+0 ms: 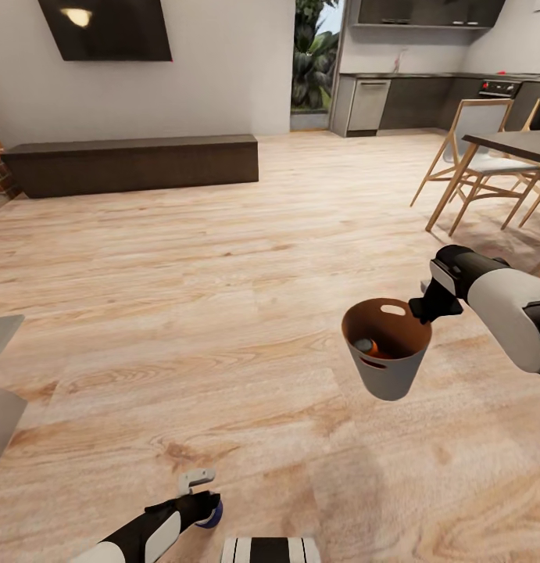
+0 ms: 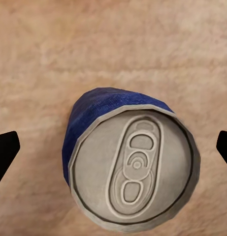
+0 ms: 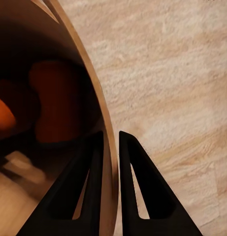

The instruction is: Put the three can of soda from the living room inside the tash can in the kitchen.

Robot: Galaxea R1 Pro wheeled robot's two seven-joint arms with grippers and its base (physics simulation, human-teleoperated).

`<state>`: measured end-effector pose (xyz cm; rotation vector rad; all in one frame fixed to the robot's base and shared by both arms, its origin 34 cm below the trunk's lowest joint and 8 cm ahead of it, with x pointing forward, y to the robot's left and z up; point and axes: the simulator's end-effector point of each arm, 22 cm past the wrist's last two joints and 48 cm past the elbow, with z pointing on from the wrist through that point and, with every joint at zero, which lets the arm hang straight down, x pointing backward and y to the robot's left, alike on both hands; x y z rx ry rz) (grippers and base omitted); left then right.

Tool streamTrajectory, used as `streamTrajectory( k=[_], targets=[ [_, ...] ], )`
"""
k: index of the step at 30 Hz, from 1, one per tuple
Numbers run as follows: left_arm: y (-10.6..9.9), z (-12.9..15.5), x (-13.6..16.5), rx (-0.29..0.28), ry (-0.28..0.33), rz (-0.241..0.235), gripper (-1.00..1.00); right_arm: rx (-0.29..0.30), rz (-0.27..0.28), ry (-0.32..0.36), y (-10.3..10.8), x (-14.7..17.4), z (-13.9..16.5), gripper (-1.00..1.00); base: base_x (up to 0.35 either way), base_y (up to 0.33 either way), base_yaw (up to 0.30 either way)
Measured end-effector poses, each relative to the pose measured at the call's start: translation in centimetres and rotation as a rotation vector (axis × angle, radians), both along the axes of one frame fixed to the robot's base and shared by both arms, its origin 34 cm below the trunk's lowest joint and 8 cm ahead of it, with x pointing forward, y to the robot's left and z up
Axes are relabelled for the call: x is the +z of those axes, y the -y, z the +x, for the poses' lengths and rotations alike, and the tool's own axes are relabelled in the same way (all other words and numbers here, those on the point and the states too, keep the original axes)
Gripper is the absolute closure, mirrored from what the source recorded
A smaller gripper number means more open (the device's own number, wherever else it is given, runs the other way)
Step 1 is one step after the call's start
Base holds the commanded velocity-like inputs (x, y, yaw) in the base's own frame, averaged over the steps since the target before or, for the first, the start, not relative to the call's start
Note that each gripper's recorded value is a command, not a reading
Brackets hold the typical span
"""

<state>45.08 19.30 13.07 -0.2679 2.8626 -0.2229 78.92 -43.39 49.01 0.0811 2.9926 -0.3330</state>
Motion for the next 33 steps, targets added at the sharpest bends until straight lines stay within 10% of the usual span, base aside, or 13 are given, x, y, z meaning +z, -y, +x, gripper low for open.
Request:
streamTrajectory(
  k=[33],
  targets=[
    [0.4,-0.4,-1.0,0.001,0.008,0.001,-1.00,-0.001,-0.007,-0.033,0.3,-2.3,-0.1,1.00,0.000,0.000,0.000]
  ],
)
